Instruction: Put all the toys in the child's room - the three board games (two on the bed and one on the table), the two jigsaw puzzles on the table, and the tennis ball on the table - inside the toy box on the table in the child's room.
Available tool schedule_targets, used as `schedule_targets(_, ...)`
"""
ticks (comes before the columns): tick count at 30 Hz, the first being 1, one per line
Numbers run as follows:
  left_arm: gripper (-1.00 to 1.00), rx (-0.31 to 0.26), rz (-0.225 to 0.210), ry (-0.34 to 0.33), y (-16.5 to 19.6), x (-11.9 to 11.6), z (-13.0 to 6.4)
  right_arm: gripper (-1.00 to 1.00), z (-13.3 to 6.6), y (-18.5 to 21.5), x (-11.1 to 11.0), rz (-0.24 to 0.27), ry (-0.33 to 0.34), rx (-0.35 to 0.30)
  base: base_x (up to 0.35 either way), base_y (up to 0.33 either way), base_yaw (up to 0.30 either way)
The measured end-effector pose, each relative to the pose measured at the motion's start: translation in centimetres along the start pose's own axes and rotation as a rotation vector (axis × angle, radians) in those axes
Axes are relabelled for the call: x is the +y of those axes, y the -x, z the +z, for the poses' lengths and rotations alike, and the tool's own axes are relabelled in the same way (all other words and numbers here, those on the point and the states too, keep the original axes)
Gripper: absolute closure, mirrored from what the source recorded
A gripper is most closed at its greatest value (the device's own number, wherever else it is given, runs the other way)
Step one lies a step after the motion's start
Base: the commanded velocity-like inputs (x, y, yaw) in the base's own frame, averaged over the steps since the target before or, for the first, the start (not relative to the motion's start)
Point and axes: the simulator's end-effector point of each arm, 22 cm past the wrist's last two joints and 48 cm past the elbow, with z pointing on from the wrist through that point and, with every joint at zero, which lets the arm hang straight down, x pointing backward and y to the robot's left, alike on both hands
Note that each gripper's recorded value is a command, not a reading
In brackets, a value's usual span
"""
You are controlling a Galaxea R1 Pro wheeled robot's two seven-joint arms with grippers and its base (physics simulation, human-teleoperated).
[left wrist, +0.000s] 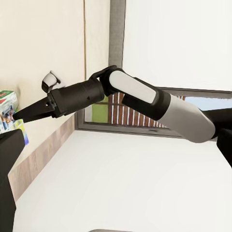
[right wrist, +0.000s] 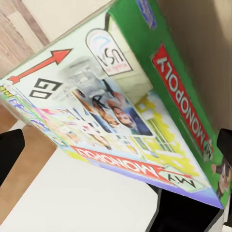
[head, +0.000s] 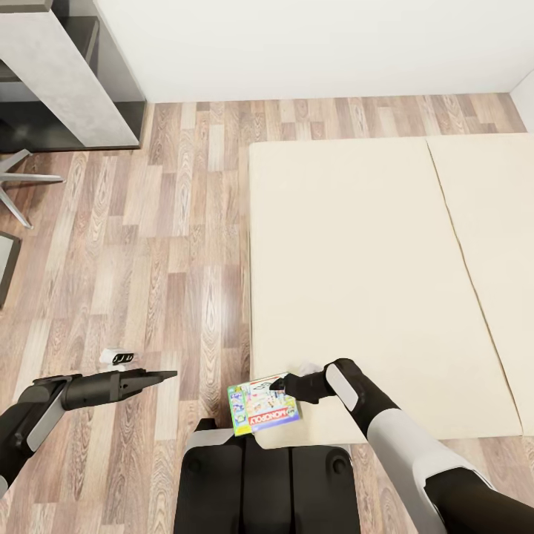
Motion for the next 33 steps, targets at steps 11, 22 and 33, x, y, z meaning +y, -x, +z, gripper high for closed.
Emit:
schedule_targets(11,-1.0,0.0,0.0,0.0,0.0,0.0,0.0,-1.0,-0.2,0.2,-0.2,0.001,-0.001,-0.004,0.0,0.0,0.0)
schedule_targets(22,-1.0,-0.001,0.013,-0.002,0.3,-0.5,0.0,-1.0,-0.7,0.5,0.1,-0.005,0.002,-0.016,0.0,0.0,0.0)
schedule_targets(33,-1.0,-0.003,0.03,-0.005,0.7,-1.3,0.0,-1.0,-1.6,1.2,1.0,-0.021,0.011,-0.037,0.0,0.0,0.0)
